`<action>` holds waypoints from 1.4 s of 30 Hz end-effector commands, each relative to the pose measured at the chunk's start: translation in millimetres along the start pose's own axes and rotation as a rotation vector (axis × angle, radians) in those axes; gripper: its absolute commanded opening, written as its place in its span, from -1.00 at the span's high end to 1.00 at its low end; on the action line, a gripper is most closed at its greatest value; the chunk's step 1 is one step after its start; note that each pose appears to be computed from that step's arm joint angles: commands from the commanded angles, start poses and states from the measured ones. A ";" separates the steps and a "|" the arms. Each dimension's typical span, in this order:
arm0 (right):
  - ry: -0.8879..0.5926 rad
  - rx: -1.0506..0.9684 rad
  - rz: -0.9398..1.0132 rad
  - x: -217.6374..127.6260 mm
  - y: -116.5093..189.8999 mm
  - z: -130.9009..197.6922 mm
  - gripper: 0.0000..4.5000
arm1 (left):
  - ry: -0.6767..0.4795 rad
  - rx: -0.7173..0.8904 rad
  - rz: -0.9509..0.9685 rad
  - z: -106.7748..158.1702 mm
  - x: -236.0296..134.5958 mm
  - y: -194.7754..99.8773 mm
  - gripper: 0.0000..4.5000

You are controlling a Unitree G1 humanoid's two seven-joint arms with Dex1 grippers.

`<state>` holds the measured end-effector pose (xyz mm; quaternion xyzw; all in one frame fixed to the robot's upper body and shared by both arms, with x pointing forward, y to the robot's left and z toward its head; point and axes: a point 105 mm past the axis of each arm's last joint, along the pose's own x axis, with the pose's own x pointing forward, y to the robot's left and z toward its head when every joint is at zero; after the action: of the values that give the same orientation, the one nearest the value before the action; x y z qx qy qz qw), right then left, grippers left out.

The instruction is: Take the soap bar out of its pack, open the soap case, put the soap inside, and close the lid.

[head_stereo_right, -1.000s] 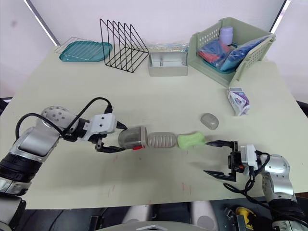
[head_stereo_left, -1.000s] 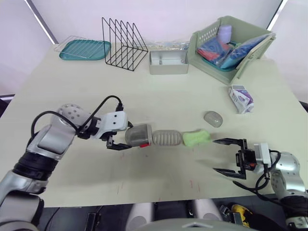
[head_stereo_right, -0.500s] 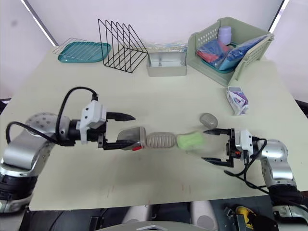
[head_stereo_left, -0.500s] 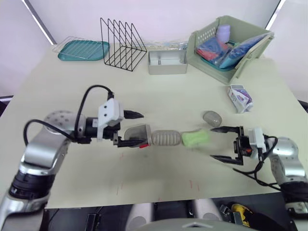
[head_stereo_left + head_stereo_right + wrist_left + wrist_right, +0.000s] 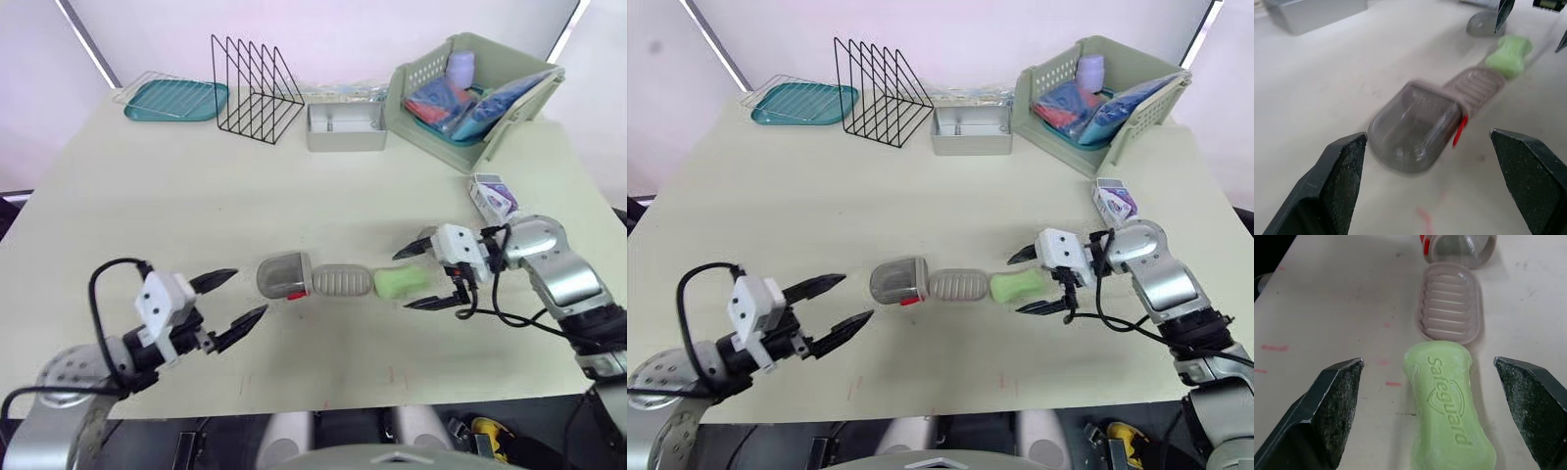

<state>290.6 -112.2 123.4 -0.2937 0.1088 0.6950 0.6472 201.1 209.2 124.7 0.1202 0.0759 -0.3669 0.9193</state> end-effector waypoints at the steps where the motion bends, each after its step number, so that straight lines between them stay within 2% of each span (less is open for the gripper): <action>1: 0.033 -0.017 -0.001 0.2 -6.0 1.8 -1.00 | 0.007 0.066 0.000 2.0 -12.7 4.5 -0.90; 9: 0.094 0.021 0.009 2.0 -10.5 -5.8 -1.00 | 0.090 0.097 -0.210 -6.4 -25.8 -12.5 -0.90; 20: 0.134 0.073 -0.008 3.1 -11.1 -17.1 -1.00 | 0.080 0.094 -0.241 -1.0 -18.2 -6.9 -0.90; 21: 0.133 0.082 -0.004 3.1 -10.3 -18.1 -0.77 | 0.082 0.094 -0.242 -1.0 -17.7 -7.0 -1.00; 23: 0.122 0.101 -0.002 3.3 -9.2 -18.4 -0.51 | 0.084 0.094 -0.242 -1.3 -17.1 -7.2 -1.00; 26: 0.126 0.100 0.003 4.4 -7.5 -19.5 0.23 | 0.086 0.095 -0.244 -1.1 -15.7 -7.6 -1.00; 27: 0.126 0.099 0.005 5.3 -7.0 -19.6 0.29 | 0.087 0.095 -0.244 -1.0 -15.4 -7.6 -1.00; 32: 0.135 0.075 0.015 6.9 -5.6 -19.3 0.29 | 0.087 0.097 -0.243 -0.8 -13.5 -7.6 -1.00; 36: 0.094 0.025 0.048 1.3 -5.5 -3.4 0.29 | 0.090 0.090 -0.243 -2.9 -13.3 -7.3 -1.00; 39: 0.017 0.023 0.052 -1.5 -10.1 23.1 0.29 | 0.091 0.088 -0.237 -3.8 -14.1 -5.5 -1.00; 42: -0.022 0.043 0.031 9.5 -16.2 44.9 0.29 | 0.086 0.085 -0.229 -2.9 -14.1 -3.9 -1.00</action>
<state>295.3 -90.1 137.3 -0.2707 0.1535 0.7049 0.6374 187.1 215.8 119.3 0.1568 0.1207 -0.4694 0.8605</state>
